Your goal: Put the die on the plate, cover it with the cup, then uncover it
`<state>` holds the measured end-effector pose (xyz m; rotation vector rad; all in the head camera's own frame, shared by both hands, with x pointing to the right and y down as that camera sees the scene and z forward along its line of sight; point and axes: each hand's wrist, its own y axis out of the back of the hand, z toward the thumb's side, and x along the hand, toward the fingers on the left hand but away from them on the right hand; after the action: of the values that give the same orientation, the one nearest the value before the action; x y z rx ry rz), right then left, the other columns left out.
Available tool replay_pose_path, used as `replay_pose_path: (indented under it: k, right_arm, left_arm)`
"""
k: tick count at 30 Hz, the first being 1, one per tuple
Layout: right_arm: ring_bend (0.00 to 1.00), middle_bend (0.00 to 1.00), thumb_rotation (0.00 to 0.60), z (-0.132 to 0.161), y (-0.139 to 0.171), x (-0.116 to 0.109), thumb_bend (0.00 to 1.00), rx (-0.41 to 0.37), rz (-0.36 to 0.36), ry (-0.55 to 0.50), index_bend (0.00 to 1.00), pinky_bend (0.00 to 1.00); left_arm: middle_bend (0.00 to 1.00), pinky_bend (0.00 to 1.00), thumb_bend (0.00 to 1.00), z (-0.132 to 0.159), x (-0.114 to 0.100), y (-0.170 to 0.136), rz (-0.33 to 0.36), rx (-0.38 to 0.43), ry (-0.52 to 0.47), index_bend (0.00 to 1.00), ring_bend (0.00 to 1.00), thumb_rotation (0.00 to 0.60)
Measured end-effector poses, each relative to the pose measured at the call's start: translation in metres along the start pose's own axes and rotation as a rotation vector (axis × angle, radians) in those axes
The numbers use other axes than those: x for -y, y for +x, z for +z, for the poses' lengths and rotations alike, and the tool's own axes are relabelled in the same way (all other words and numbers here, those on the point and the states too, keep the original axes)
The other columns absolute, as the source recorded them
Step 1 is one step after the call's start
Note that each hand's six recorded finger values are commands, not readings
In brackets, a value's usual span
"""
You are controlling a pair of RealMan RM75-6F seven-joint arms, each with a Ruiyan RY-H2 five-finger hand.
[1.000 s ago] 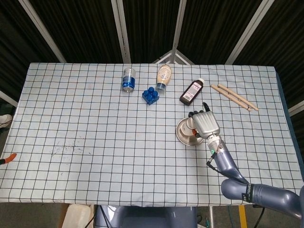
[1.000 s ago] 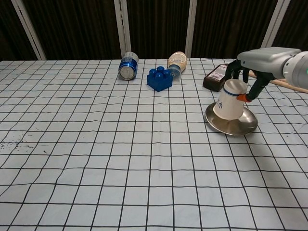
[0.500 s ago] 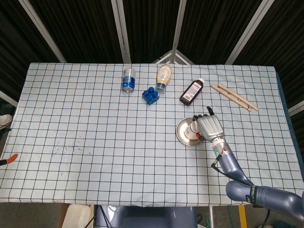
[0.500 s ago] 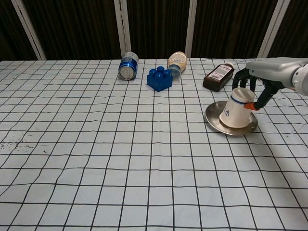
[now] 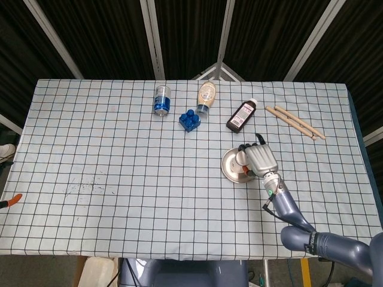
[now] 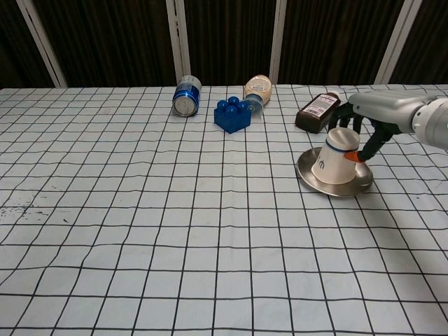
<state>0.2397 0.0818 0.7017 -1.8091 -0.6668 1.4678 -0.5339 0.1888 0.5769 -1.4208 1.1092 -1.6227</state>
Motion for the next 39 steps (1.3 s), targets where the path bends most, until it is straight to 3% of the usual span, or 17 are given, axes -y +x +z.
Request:
replay_pose_path:
  k: [14, 24, 33, 39]
  right_arm:
    - [0.37, 0.4, 0.6, -0.012, -0.006, -0.009, 0.43, 0.023, -0.029, 0.028, 0.48, 0.0]
    - [0.37, 0.4, 0.6, -0.032, 0.016, 0.002, 0.43, 0.036, 0.041, 0.09, 0.48, 0.0]
    - [0.37, 0.4, 0.6, -0.005, 0.039, 0.007, 0.43, -0.059, 0.049, 0.105, 0.49, 0.0]
    - [0.37, 0.4, 0.6, 0.017, 0.036, 0.01, 0.44, -0.105, 0.049, 0.099, 0.49, 0.0]
  left_arm:
    - [0.0, 0.06, 0.22, -0.001, -0.001, 0.0, 0.002, -0.005, -0.001, 0.23, 0.0, 0.6]
    - [0.0, 0.06, 0.22, 0.001, 0.001, 0.0, -0.004, 0.002, 0.004, 0.24, 0.0, 0.6]
    - [0.0, 0.06, 0.22, 0.003, 0.002, -0.002, -0.005, 0.007, 0.007, 0.24, 0.0, 0.6]
    - [0.0, 0.06, 0.22, 0.002, 0.001, -0.002, -0.002, 0.006, 0.004, 0.24, 0.0, 0.6]
